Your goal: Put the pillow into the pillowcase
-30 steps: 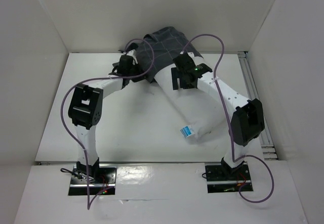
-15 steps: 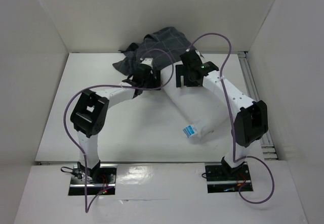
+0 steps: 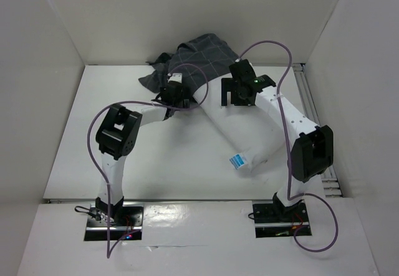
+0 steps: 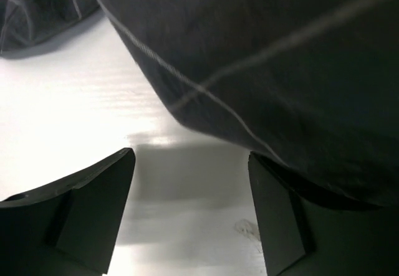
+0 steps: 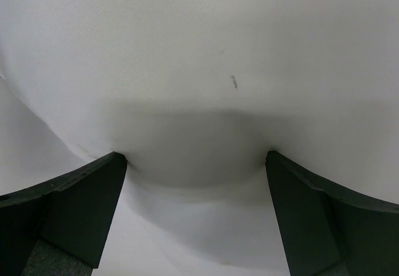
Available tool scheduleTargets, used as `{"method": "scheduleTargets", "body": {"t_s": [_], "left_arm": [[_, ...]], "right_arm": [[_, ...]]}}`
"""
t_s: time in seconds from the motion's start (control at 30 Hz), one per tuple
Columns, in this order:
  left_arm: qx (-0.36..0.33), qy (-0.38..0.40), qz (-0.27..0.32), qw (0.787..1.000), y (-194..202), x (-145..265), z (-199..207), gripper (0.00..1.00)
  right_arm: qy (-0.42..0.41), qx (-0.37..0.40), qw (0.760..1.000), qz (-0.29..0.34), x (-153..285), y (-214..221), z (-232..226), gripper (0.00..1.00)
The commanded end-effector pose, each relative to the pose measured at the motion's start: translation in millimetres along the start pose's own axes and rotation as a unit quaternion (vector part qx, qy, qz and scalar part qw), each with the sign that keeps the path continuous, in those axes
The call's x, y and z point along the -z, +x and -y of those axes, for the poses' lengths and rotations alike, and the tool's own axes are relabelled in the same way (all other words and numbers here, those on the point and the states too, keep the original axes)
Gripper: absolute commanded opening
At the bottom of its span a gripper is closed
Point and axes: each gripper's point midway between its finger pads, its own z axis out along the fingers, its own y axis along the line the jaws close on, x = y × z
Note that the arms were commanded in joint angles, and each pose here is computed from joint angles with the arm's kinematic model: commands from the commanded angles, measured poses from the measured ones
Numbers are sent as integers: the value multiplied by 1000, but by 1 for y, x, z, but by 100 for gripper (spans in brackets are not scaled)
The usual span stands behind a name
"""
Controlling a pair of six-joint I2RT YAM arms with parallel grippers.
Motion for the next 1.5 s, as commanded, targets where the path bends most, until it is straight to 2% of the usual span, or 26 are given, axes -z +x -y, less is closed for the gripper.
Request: {"method": "scheduleTargets", "body": {"t_s": [0.0, 0.07, 0.17, 0.3, 0.4, 0.43, 0.7, 0.93, 1.03, 1.07, 1.13, 1.2, 1.23, 1.27, 1.3, 1.33, 1.43, 1.47], "left_arm": [[12, 36, 66, 997, -44, -6, 15, 85], [18, 65, 65, 996, -48, -9, 22, 80], [26, 96, 69, 993, -58, -7, 31, 79], [25, 154, 69, 985, -66, 9, 45, 88], [8, 176, 49, 983, -54, 19, 49, 92], [7, 177, 34, 984, -40, 18, 47, 94], [-15, 240, 17, 971, -31, 34, 64, 93], [2, 185, 19, 982, -33, 8, 48, 94], [19, 167, 35, 985, -48, -8, 39, 92], [23, 167, 49, 985, -62, -10, 37, 90], [27, 173, 45, 984, -63, -14, 41, 82], [23, 189, 47, 981, -70, -15, 44, 70], [22, 194, 45, 980, -72, -14, 46, 43], [22, 192, 38, 980, -72, -13, 46, 24], [21, 196, 26, 980, -66, -12, 46, 8], [21, 199, 22, 980, -68, -6, 47, 0], [25, 215, 16, 976, -67, 13, 49, 0], [30, 234, 27, 971, -81, 33, 54, 0]], "right_arm": [[23, -3, 1000, -1, 7, 1, 22, 100], [22, -4, 1000, 3, 10, 0, 22, 100], [22, -4, 1000, 3, 14, 0, 23, 100], [32, -5, 999, -4, 12, 4, 30, 100], [33, -4, 999, -9, 12, 7, 31, 100], [33, -4, 999, -9, 12, 7, 31, 100], [31, -5, 999, -3, 16, 1, 30, 100], [33, -4, 999, -7, 15, 4, 31, 100], [33, -4, 999, -7, 17, 6, 32, 100], [34, -3, 999, -11, 17, 8, 32, 100], [37, -1, 999, -20, 19, 15, 35, 100], [44, -6, 999, -30, 25, 25, 43, 100], [49, -5, 998, -31, 26, 28, 46, 100], [50, -10, 998, -35, 26, 33, 47, 100], [55, -9, 998, -33, 24, 38, 50, 100], [58, -18, 998, -34, 20, 40, 53, 100], [38, -31, 998, -37, -5, 47, 46, 100], [26, -32, 998, -38, -12, 46, 40, 92]]}}
